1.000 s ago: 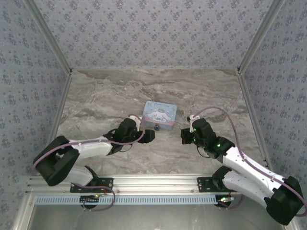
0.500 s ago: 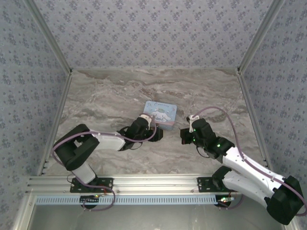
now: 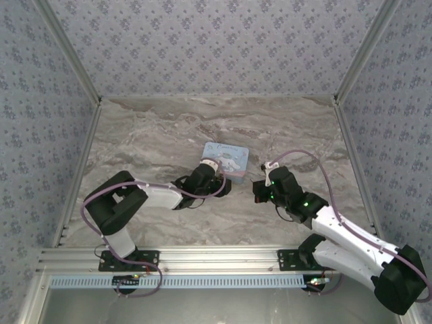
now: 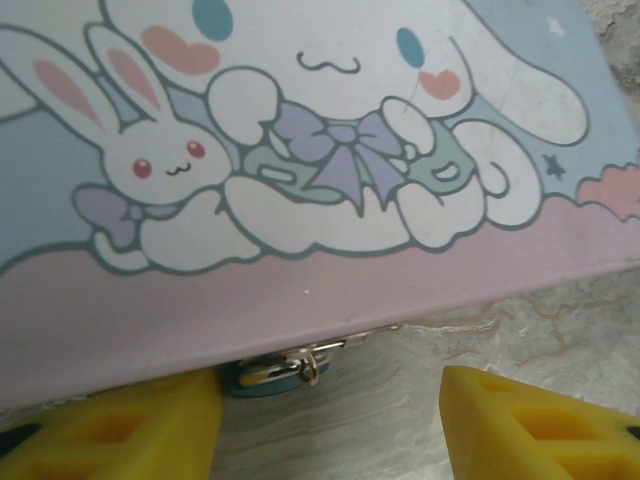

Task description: Unlock a padlock with a key

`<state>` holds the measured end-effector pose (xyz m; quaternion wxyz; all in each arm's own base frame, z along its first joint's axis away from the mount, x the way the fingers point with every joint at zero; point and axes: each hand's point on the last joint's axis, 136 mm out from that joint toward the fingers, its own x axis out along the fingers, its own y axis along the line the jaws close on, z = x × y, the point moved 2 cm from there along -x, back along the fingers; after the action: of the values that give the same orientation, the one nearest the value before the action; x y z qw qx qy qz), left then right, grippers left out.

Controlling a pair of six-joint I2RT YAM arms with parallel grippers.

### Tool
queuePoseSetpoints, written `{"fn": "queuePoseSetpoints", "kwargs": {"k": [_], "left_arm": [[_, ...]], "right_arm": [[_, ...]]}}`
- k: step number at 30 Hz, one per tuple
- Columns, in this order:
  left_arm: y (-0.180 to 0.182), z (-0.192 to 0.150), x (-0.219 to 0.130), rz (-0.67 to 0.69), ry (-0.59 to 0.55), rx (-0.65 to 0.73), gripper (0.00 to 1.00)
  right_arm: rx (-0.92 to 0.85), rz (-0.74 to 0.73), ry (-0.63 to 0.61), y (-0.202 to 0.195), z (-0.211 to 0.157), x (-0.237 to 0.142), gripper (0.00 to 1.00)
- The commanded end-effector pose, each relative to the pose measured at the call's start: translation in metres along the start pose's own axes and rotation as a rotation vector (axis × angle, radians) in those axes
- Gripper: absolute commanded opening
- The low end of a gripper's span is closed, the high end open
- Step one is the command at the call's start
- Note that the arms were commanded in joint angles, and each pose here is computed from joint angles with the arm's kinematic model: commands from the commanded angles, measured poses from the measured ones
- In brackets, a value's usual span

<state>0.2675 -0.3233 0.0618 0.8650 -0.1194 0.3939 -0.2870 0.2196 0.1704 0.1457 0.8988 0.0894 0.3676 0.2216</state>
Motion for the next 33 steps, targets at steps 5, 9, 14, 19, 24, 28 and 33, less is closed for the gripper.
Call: {"fn": "queuePoseSetpoints", "kwargs": {"k": [5, 9, 14, 19, 24, 28, 33], "left_arm": [[-0.002, 0.005, 0.007, 0.038, -0.017, 0.035, 0.56], [-0.002, 0.005, 0.010, 0.051, -0.015, 0.042, 0.53], [0.004, 0.005, 0.011, 0.084, -0.019, 0.044, 0.50], [0.006, 0.004, 0.013, 0.096, -0.017, 0.041, 0.49], [0.006, 0.004, 0.015, 0.100, -0.014, 0.041, 0.47], [0.007, 0.003, 0.015, 0.107, -0.013, 0.041, 0.46], [0.007, 0.004, 0.016, 0.112, -0.014, 0.045, 0.44]], "right_arm": [[-0.020, 0.015, 0.000, 0.002, -0.002, 0.002, 0.00], [-0.019, 0.013, 0.003, 0.001, -0.004, 0.003, 0.00], [-0.018, 0.015, 0.005, 0.001, -0.005, 0.003, 0.00], [-0.018, 0.015, 0.005, 0.001, -0.005, 0.003, 0.00], [-0.018, 0.015, 0.002, 0.001, -0.005, 0.003, 0.00], [-0.016, 0.016, 0.003, 0.001, -0.005, 0.003, 0.00], [-0.015, 0.017, 0.003, 0.001, -0.005, 0.003, 0.00]]}}
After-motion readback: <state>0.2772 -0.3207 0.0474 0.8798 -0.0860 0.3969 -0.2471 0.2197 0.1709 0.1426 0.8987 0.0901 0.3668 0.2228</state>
